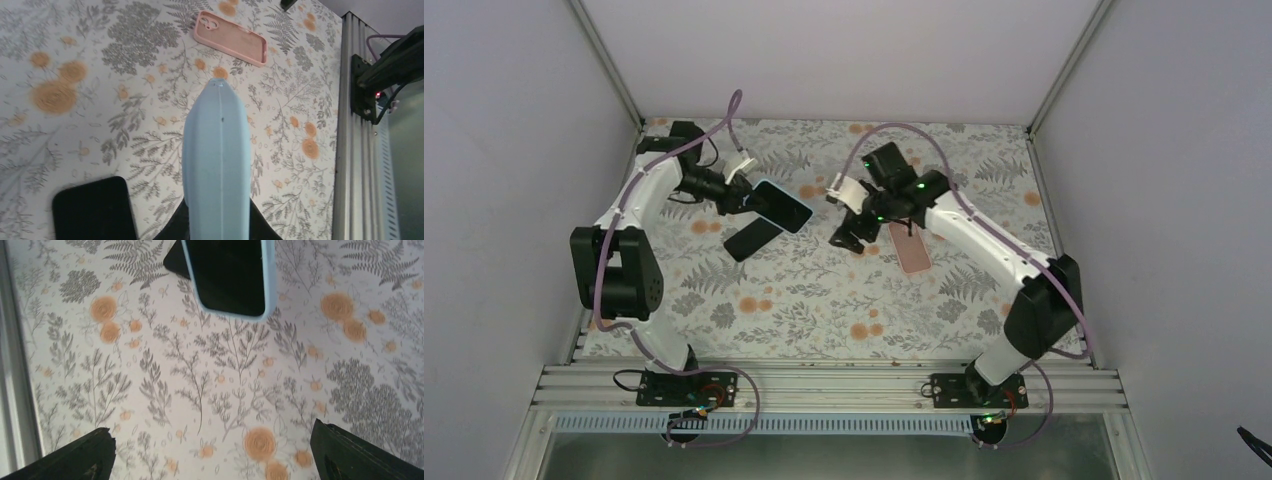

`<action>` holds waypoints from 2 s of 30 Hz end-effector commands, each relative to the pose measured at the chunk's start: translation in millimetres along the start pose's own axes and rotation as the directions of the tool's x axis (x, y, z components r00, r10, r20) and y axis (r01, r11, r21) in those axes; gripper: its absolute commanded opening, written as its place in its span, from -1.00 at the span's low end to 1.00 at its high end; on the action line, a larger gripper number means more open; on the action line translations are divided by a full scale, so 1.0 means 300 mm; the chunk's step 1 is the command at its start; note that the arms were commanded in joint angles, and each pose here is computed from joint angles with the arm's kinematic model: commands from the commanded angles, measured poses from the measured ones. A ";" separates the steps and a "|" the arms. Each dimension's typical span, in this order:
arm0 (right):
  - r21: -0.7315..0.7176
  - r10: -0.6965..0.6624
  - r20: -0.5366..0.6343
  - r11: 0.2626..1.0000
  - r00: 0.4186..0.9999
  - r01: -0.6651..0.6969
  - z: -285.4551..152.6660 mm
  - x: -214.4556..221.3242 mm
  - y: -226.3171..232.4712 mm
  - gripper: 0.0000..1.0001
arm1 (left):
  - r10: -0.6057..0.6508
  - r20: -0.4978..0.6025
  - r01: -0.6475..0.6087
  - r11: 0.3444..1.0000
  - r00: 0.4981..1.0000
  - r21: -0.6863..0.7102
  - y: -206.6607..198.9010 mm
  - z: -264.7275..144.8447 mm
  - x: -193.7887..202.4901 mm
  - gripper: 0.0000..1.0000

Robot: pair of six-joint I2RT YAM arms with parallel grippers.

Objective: Take the phone out of the phone case
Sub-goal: Pick up the phone at the center of the board, then remove the phone case from the phone.

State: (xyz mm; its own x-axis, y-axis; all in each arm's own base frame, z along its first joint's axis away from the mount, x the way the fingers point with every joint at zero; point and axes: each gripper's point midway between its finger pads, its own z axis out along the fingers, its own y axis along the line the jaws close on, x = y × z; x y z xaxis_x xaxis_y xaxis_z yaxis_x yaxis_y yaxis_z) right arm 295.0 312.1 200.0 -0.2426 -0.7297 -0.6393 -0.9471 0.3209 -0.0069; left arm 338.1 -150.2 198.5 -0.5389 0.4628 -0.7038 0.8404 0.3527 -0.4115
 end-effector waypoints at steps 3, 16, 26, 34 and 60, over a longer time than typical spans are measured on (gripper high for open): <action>-0.104 0.011 0.020 0.995 1.000 -0.009 -0.090 0.098 0.029 1.00 | 0.128 0.068 -0.127 0.992 0.989 -0.025 0.007 -0.021 -0.087 -0.95; -0.143 0.023 0.121 0.990 0.992 -0.005 -0.120 0.107 -0.059 0.98 | 0.440 0.058 -0.429 0.892 0.896 -0.142 -0.163 0.045 -0.161 -0.95; -0.308 0.019 0.237 0.950 0.971 0.057 -0.134 0.093 -0.025 0.51 | 0.503 0.070 -0.486 0.857 0.862 -0.169 -0.224 0.012 -0.153 -0.95; -0.238 0.011 0.234 0.970 0.972 0.046 -0.071 0.050 -0.133 0.04 | 0.494 0.108 -0.481 0.868 0.863 -0.127 -0.259 0.017 -0.156 -0.95; -0.207 -0.033 0.154 0.976 0.988 0.065 0.034 0.046 -0.142 -0.09 | 0.487 0.118 -0.478 0.873 0.866 -0.098 -0.265 0.030 -0.164 -0.95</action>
State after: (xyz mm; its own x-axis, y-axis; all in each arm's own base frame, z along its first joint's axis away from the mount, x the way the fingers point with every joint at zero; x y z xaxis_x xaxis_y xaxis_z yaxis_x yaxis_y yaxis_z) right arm 345.4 298.6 186.6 -0.1969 -0.6179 -0.7612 -0.9794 0.1600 0.1235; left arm 296.4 -201.5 236.5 -0.1348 0.5232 -0.8415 0.9787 0.2029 -0.0306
